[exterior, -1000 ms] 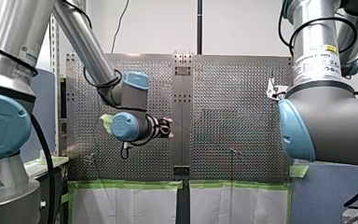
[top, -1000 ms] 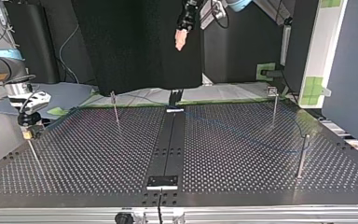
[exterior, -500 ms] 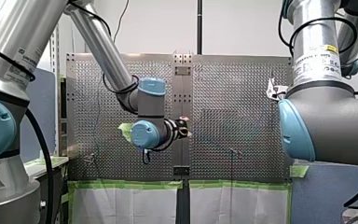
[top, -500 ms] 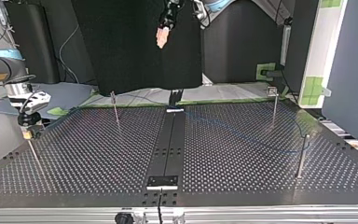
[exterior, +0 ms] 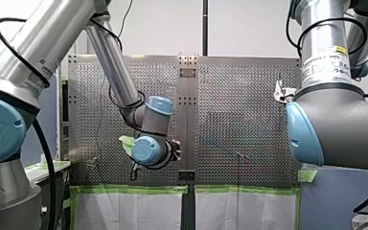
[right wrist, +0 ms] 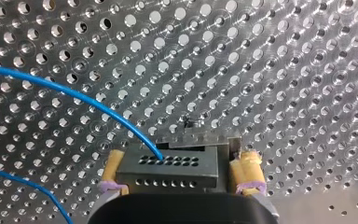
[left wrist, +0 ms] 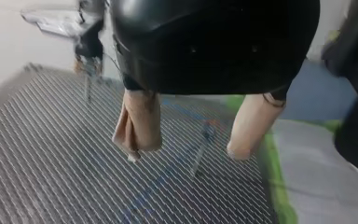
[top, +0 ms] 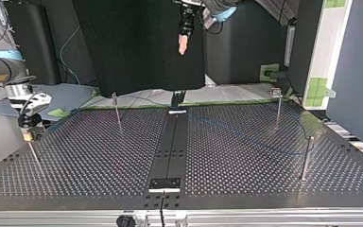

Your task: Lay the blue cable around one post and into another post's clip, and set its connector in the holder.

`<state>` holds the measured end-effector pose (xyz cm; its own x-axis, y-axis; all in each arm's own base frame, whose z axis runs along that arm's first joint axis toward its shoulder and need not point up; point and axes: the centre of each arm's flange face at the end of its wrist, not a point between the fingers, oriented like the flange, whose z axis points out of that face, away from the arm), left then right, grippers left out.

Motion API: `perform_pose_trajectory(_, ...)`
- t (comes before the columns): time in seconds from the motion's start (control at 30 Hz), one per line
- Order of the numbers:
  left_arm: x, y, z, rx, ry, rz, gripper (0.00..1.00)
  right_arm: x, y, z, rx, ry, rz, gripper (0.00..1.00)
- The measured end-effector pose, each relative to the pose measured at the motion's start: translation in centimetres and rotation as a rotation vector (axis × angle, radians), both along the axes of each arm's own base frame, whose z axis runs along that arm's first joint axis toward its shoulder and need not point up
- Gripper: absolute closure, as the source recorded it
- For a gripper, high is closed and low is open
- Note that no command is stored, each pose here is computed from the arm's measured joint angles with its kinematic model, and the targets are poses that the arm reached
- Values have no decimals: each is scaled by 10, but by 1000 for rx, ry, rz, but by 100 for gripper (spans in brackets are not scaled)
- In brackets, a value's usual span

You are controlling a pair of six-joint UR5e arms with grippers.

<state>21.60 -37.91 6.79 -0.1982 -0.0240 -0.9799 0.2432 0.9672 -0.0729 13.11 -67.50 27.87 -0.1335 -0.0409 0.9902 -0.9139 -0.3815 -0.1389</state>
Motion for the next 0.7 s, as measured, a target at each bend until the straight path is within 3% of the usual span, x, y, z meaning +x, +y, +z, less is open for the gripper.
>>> perform_pose_trajectory(0.3,24,19,-6,41,13,70,0,0,0,0,0,0,0,0)
perform_pose_trajectory(0.7,37,9,-2,24,-45,-15,0,0,0,0,0,0,0,0)
